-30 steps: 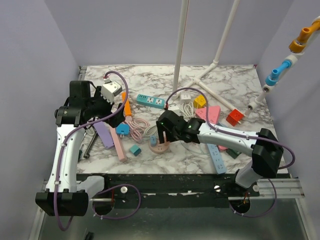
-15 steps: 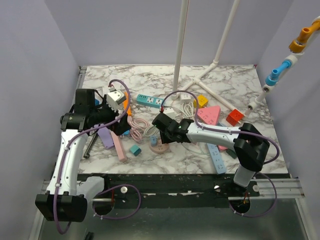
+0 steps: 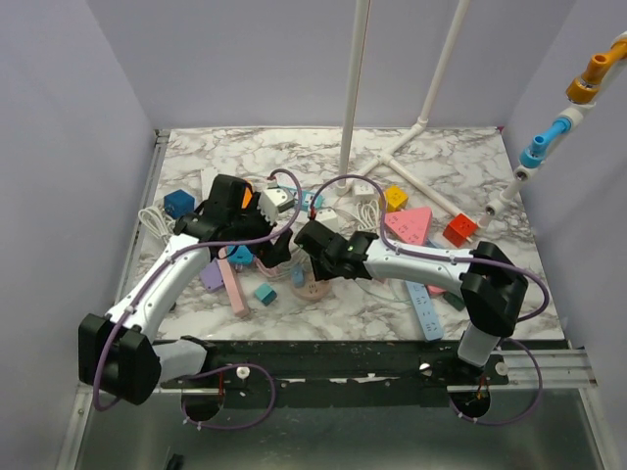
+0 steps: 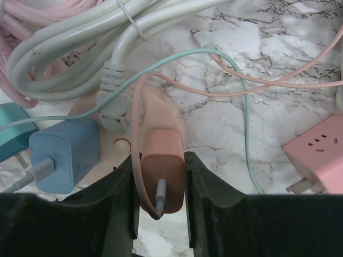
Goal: Pull the plug off the socket
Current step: Remove the plug from the socket.
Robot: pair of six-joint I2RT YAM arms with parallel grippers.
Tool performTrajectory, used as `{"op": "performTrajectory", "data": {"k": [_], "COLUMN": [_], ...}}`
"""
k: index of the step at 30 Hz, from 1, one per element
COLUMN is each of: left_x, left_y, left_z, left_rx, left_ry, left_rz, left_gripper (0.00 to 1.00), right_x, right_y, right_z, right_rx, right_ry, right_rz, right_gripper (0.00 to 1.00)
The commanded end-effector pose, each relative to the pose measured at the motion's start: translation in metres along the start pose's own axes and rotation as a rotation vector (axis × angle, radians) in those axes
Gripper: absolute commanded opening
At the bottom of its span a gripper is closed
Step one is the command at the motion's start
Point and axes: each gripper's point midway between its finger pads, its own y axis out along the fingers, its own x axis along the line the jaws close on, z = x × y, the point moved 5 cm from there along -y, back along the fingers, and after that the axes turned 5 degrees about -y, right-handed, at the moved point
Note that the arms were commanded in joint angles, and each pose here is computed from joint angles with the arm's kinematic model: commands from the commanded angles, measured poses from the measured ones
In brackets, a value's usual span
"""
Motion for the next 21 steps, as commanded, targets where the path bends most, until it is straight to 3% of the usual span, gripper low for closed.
{"op": "performTrajectory", "data": {"k": [1, 11, 21], "left_x": [0.022, 0.034, 0.018], "left_y": [0.019, 0.066, 0.077], "left_z": [-0.028, -0.017, -0.004], "left_rx": [-0.021, 0.115, 0.199], "left_ry": [0.031, -0.009, -0.053], "left_rz": [-0.073, 0.03, 0.234], "left_gripper": [0.99, 0.99, 0.98], "right_x": [0.014, 0.022, 0.019], "right_y": [-0.018, -0.035, -0.06], "right_z": [-0.017, -0.026, -0.038], "right_rx": [-0.088, -0.227, -0.414], "right_ry": [-0.016, -0.039, -0.091], "right_rz": [-0.067, -0.111, -0.109], "right_gripper": [0.11, 0.08, 0.02]}}
